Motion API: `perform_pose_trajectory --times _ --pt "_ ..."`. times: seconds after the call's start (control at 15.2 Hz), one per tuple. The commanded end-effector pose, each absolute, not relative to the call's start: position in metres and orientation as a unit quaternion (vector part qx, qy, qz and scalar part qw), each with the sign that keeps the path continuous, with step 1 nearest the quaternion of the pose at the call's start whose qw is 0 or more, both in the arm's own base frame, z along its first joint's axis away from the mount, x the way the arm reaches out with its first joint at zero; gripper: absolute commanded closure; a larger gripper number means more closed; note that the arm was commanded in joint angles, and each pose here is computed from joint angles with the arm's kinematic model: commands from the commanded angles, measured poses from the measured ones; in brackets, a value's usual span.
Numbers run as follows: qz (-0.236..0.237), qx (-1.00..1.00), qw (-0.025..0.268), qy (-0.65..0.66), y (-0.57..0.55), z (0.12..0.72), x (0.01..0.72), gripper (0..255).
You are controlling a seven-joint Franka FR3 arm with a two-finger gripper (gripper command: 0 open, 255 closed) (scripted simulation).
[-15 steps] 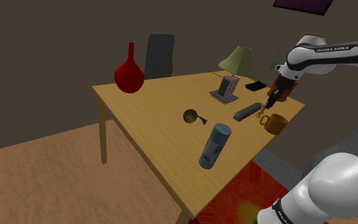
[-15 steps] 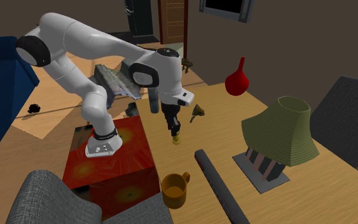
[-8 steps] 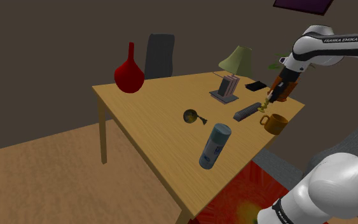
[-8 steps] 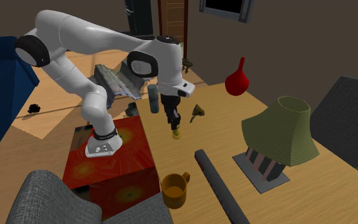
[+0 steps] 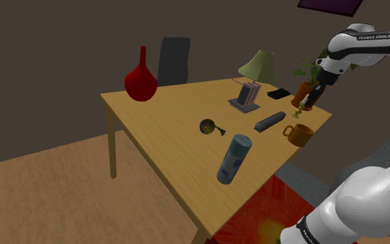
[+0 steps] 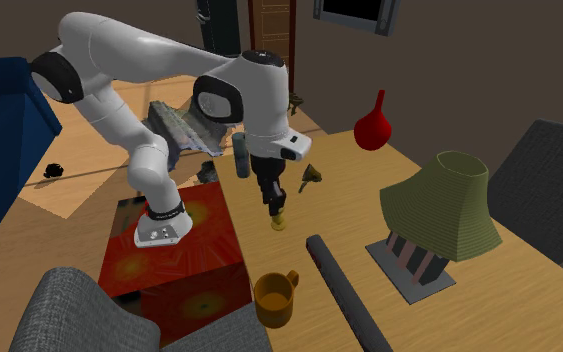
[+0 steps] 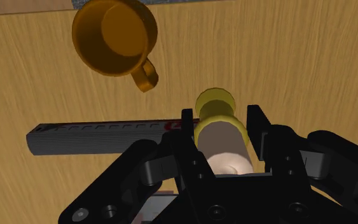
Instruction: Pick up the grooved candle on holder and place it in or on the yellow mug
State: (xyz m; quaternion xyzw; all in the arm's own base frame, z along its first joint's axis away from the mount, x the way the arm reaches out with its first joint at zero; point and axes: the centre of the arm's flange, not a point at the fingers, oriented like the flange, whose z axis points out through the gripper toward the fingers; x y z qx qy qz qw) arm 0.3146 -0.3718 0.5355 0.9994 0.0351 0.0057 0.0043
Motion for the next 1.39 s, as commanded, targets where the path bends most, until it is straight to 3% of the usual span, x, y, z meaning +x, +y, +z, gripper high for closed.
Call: perform_pose_trajectory --times 0.0,0.46,1.32 --pt "0.006 0.999 0.005 0.036 -0.397 0.541 0.308 255" --pt "0.006 0.999 0.005 0.036 -0.488 0.556 0.283 255" --pt "0.006 0.999 0.005 0.036 -0.488 0.487 0.283 255"
